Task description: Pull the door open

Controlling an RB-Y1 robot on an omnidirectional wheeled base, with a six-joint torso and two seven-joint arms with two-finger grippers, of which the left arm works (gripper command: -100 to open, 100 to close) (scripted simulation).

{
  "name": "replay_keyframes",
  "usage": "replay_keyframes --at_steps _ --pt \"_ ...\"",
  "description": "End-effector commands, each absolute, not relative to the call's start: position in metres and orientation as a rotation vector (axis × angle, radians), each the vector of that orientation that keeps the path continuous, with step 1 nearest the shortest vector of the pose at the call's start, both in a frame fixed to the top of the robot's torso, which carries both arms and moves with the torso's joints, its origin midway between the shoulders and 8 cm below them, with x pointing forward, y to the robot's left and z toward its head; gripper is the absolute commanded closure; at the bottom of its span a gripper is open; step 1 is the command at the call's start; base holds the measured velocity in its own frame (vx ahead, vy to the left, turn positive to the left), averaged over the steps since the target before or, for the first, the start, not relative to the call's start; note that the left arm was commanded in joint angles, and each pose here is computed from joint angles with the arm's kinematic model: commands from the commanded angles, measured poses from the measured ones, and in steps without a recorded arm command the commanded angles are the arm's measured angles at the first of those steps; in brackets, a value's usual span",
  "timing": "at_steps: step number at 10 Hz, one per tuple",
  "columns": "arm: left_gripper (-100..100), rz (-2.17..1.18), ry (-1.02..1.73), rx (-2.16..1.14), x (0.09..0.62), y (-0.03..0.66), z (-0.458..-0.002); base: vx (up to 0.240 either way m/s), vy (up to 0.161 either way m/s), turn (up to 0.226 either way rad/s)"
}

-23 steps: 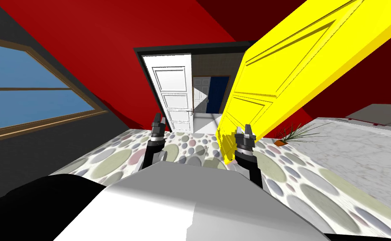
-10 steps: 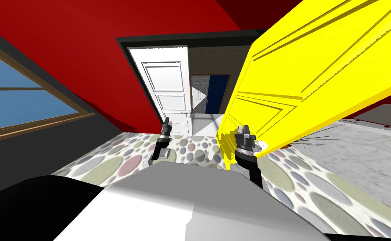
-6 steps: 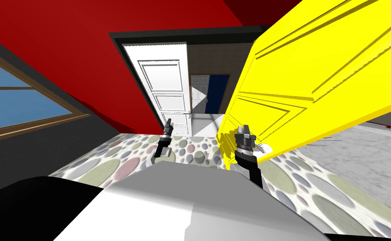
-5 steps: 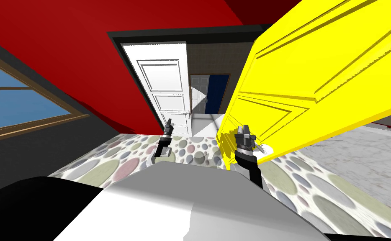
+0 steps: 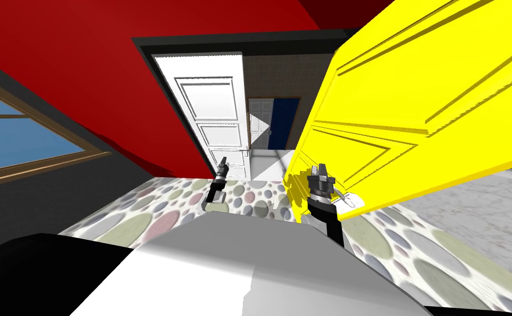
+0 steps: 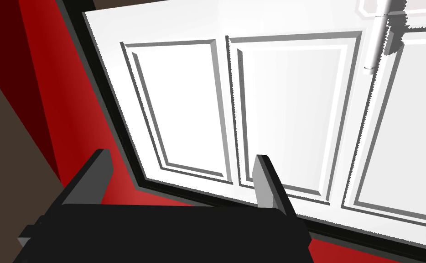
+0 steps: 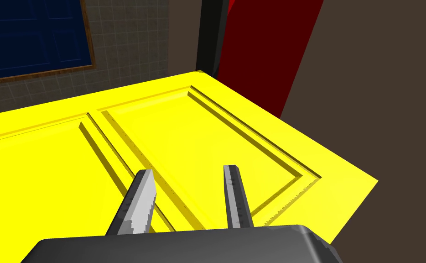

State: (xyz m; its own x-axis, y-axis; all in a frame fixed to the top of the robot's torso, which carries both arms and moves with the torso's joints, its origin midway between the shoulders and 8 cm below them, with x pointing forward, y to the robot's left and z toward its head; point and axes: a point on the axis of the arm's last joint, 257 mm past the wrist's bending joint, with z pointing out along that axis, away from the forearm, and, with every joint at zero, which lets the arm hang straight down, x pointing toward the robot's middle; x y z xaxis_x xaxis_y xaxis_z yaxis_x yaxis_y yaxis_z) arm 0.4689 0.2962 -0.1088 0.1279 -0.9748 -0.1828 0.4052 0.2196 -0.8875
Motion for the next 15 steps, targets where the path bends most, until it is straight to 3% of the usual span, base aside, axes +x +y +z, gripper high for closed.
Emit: replay_keyframes --at_steps 1,15 --pt "-100 -1.173 0.94 -0.813 0.475 0.299 -0.122 0.09 0.002 -0.026" --pt "-100 -1.166 1.046 -1.022 0.531 0.323 -0.21 0.094 0.011 -0.019"
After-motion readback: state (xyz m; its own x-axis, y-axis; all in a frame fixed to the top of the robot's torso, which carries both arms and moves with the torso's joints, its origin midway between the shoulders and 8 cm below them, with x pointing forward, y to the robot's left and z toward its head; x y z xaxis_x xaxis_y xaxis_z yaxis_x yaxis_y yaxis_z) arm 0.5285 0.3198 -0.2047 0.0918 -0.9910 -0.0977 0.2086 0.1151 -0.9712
